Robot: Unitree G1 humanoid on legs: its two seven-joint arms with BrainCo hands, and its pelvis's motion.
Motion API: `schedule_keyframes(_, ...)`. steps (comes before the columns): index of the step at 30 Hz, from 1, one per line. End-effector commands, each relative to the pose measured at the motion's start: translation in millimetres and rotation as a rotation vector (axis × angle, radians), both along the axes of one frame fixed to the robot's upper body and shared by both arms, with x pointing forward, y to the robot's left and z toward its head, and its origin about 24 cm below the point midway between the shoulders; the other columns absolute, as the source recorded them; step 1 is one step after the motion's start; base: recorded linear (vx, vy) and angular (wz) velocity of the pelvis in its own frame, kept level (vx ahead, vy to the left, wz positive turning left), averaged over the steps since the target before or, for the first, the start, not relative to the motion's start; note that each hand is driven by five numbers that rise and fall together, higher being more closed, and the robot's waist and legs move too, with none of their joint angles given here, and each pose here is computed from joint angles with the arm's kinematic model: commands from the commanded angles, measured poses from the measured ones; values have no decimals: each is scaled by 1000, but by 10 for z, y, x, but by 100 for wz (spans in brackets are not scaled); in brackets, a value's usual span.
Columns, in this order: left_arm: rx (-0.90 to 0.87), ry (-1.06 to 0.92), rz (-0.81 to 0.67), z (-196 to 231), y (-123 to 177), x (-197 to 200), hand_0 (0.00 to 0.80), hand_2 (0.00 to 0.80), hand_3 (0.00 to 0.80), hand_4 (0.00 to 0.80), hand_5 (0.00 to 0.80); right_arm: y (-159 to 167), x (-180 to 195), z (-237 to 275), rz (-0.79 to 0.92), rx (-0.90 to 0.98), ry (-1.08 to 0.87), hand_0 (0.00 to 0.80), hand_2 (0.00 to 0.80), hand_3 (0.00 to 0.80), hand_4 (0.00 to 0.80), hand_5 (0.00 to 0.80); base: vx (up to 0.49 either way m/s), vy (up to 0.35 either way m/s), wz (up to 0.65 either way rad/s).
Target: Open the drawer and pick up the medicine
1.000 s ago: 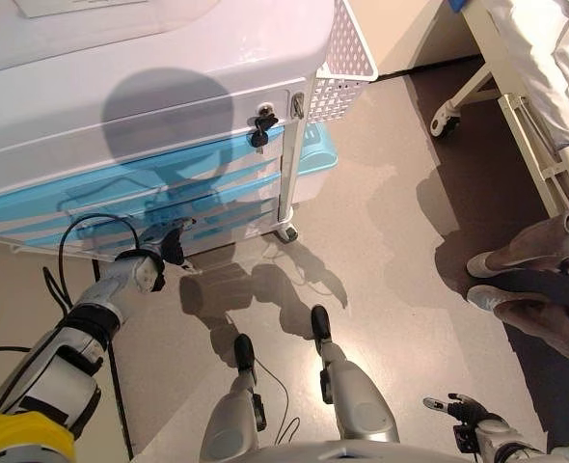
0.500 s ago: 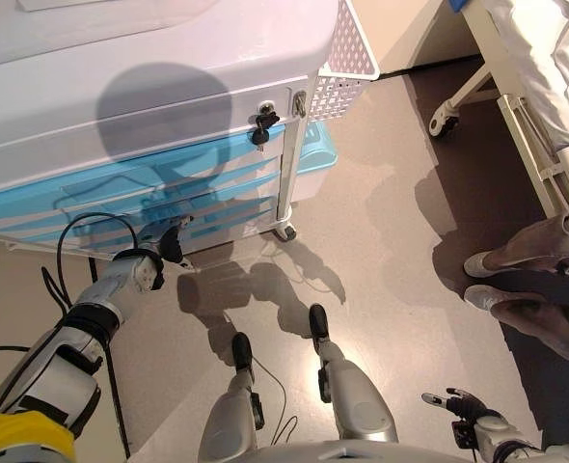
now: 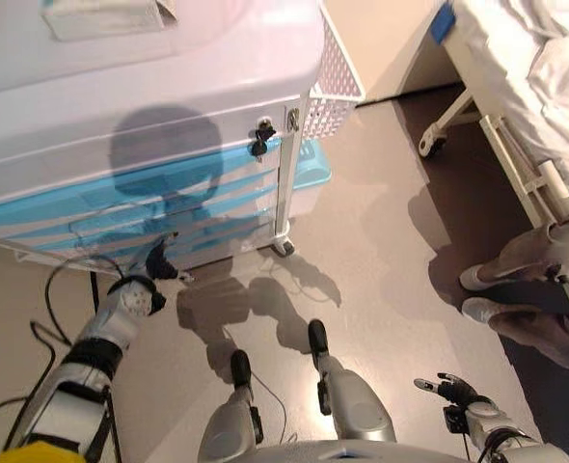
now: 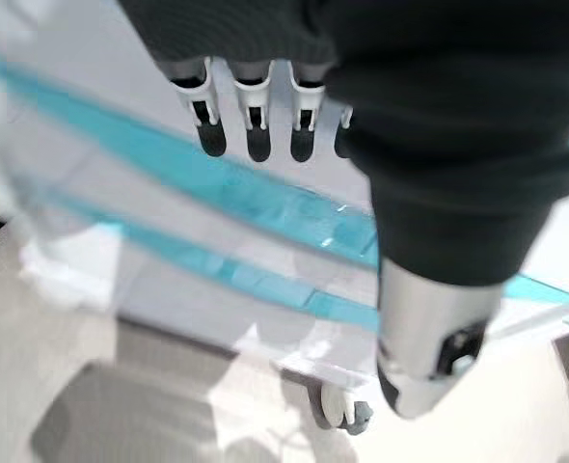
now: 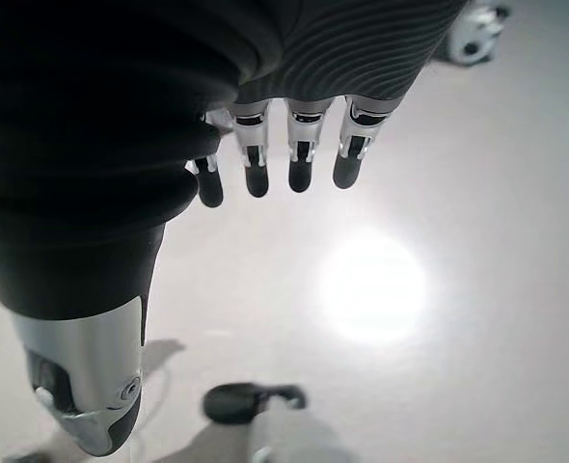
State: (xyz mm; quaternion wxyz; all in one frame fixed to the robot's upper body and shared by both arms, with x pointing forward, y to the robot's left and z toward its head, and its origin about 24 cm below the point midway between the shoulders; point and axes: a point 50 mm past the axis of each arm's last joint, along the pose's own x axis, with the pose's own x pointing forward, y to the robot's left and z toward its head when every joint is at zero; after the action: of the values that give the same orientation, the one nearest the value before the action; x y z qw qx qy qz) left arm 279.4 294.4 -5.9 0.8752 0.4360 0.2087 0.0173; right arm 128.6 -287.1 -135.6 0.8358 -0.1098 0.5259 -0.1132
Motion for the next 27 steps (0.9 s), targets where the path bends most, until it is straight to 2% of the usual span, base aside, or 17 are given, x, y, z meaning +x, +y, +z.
schedule_keyframes(1,-143,7,119,-146,79,-134,0,0,0,0,0,-92,-270,-48,-15,-33,89,0,0,0,0,0,68,0,2)
schedule_keyframes(6,-314,42,228,-401,36,-382,0,0,0,0,0,-70,-320,-72,-32,-20,109,0,0,0,0,0,48,-13,12)
schedule_keyframes(16,-459,107,363,-683,38,-778,0,0,0,0,0,-46,-556,-136,-34,-12,203,0,0,0,0,0,37,-2,13)
schedule_keyframes(27,-555,366,648,-1243,-20,-1590,0,0,0,0,0,-28,-680,-165,-23,-29,250,0,0,0,0,0,-4,11,6)
